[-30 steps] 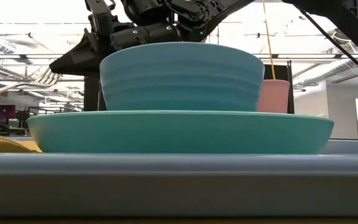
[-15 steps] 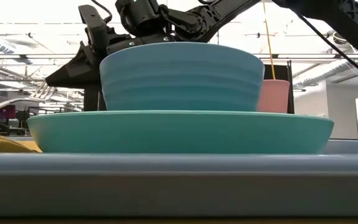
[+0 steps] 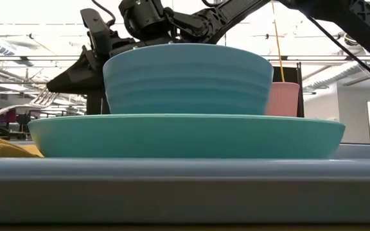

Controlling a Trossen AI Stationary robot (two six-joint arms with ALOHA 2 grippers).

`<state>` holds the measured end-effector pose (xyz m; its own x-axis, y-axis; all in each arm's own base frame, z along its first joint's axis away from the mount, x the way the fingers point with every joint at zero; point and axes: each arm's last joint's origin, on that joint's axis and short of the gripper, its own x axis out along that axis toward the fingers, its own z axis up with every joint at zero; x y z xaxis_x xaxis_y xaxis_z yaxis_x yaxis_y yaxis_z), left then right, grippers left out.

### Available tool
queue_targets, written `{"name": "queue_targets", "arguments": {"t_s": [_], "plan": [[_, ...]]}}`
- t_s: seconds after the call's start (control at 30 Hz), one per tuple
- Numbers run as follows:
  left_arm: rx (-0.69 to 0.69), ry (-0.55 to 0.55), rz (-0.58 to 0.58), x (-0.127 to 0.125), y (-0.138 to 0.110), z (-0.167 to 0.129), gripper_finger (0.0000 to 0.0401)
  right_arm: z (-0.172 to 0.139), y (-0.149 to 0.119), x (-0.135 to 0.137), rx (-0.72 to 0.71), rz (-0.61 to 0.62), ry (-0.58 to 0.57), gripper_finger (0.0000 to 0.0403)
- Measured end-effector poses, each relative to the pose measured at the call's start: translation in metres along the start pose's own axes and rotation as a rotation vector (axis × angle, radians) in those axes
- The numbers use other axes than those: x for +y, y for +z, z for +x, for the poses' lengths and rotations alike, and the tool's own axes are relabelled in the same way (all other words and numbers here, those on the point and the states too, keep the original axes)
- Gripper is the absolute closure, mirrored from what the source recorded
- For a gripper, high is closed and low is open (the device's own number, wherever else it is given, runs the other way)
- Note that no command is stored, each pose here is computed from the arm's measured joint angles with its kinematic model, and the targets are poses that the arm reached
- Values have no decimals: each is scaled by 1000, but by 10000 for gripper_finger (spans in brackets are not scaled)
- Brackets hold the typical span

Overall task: Set up tray
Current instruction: Put the orange fork on top of the yellow napkin

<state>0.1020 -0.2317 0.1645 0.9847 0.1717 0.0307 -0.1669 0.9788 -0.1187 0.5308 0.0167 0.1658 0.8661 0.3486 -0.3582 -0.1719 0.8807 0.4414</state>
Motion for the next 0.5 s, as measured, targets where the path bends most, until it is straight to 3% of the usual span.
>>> {"name": "queue_targets", "arguments": {"t_s": [0.5], "plan": [[0,0,1,0,0,0,316,0,-2,-1,17,-5,-5,403]]}}
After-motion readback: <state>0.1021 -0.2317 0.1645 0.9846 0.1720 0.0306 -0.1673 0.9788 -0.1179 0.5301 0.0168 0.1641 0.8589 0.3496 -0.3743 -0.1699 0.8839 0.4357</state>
